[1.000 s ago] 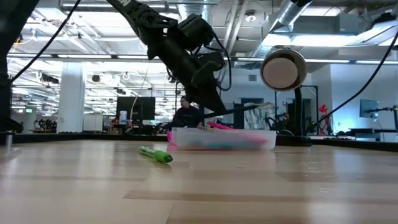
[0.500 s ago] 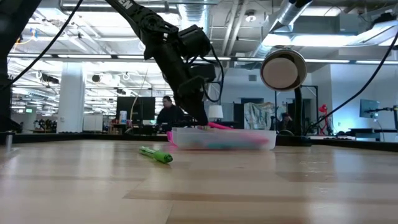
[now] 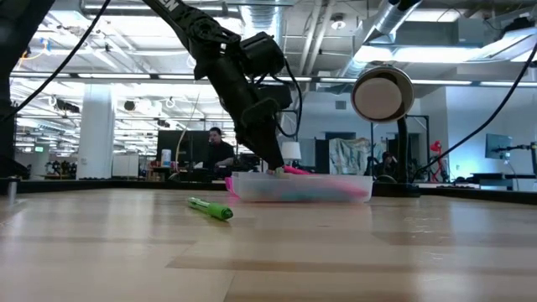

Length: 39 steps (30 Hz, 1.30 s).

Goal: Pick & place school supplies into a supply box
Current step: Put the green pen into the pink supply box

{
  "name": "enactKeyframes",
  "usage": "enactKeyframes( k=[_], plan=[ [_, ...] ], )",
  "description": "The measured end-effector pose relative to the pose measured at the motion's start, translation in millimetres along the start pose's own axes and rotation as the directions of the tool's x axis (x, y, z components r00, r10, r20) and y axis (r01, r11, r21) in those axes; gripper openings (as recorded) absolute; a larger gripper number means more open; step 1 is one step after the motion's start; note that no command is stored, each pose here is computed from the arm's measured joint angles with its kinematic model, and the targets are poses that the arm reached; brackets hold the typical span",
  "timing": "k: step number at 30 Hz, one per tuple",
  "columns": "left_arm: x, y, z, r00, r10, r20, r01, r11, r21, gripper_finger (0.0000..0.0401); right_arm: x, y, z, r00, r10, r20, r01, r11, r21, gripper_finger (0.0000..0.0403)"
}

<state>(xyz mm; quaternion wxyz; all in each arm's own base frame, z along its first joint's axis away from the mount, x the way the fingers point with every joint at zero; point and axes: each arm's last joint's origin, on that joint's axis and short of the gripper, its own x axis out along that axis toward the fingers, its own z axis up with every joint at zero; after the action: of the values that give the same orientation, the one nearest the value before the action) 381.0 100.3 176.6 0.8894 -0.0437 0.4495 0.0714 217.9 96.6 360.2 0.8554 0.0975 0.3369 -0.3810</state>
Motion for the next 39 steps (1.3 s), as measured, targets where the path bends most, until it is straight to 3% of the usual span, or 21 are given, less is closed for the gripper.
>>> enactKeyframes(
  k=[9, 13, 17, 24, 30, 35, 39],
  plan=[
    [-46.4, -11.7, 9.9, 0.991, -0.130, 0.043, 0.130, 0.992, 0.002, 0.0157, 3.6, 14.6, 2.9, 0.996, 0.088, 0.004, -0.088, 0.996, 0.015, 0.0111],
    [-82.1, -26.1, 12.1, 0.986, -0.158, 0.055, 0.155, 0.986, 0.053, 0.0148, 22.1, 33.5, 2.1, 0.977, 0.207, -0.043, -0.208, 0.978, -0.015, 0.0111],
    [-116.4, -43.9, 9.6, 0.980, -0.189, 0.057, 0.180, 0.974, 0.137, 0.0140, 44.7, 49.1, 2.2, 0.931, 0.362, -0.040, -0.363, 0.932, -0.011, 0.0111],
    [-170.5, -72.7, -6.2, 0.979, -0.203, 0.025, 0.192, 0.955, 0.224, 0.0131, 87.8, 69.4, 4.9, 0.890, 0.454, -0.052, -0.452, 0.891, 0.038, 0.0111],
    [-200.6, -79.7, -36.2, 0.986, -0.167, -0.017, 0.166, 0.959, 0.231, 0.0127, 134.0, 105.8, 0.6, 0.820, 0.566, -0.082, -0.565, 0.824, 0.033, 0.0111],
    [-214.9, -77.0, -77.6, 0.988, -0.154, 0.005, 0.152, 0.979, 0.136, 0.0127, 168.9, 124.7, -13.2, 0.817, 0.566, -0.112, -0.561, 0.824, 0.073, 0.0111],
    [-223.4, -74.2, -110.9, 0.985, -0.143, 0.094, 0.139, 0.989, 0.050, 0.0127, 188.7, 136.7, -26.9, 0.823, 0.552, -0.134, -0.540, 0.834, 0.115, 0.0111]
  ],
)
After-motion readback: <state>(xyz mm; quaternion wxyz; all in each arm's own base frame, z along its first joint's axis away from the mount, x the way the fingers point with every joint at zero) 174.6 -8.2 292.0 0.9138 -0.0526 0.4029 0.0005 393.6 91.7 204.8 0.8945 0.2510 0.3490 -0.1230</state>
